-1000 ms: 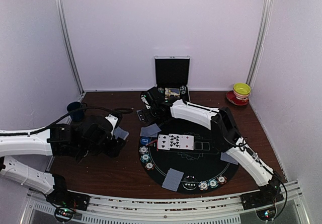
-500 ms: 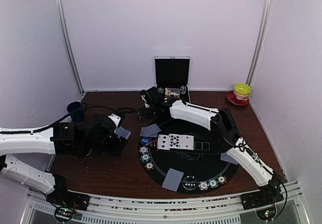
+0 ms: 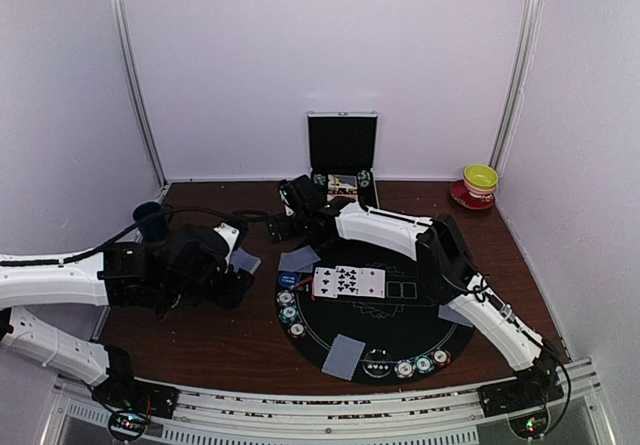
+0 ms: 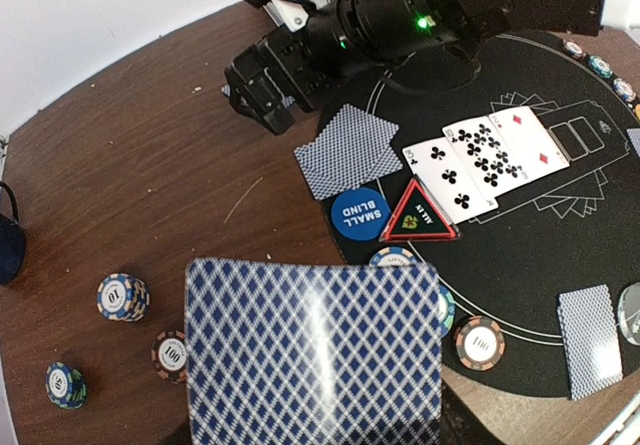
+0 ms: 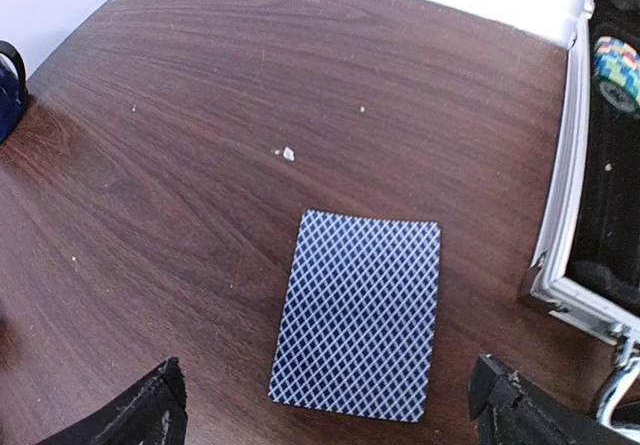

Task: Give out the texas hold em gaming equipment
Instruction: Place the face-down deck piles at the center of the board.

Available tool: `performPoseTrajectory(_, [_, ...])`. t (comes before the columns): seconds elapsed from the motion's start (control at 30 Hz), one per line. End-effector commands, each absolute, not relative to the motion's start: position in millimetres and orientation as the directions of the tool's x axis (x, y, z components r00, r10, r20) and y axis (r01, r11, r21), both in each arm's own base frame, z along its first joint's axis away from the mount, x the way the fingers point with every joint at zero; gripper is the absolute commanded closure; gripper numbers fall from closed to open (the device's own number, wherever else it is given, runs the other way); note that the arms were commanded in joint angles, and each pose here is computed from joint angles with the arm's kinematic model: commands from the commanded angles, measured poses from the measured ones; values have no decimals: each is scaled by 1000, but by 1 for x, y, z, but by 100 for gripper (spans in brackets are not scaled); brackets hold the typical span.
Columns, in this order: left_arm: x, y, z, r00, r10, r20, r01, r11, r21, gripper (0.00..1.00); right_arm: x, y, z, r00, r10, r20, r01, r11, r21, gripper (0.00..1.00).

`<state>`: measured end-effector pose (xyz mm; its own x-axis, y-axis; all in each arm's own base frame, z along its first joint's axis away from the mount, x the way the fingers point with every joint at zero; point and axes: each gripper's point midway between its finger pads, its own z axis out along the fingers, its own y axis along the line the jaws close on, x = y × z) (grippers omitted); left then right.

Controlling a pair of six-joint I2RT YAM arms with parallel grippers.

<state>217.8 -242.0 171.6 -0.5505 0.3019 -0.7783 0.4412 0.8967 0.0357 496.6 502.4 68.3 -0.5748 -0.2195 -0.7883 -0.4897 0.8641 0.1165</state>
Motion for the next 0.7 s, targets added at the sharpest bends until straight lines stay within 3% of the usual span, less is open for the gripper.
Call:
performPoseTrajectory(0.0, [221,-245,193,-508,253,-823,440,898,5,46,489,504,33,-630,-199,-750,-462,873,156,0])
performPoseTrajectory(0.5, [219,-242,199,-492,250,-834,449,893,2,46,490,494,12,-601,-243,-762,-413,910,36,0])
performPoseTrajectory(0.67, [218,-240,200,-486,250,-838,450,893,5,46,489,495,11,-593,-253,-765,-418,908,24,6])
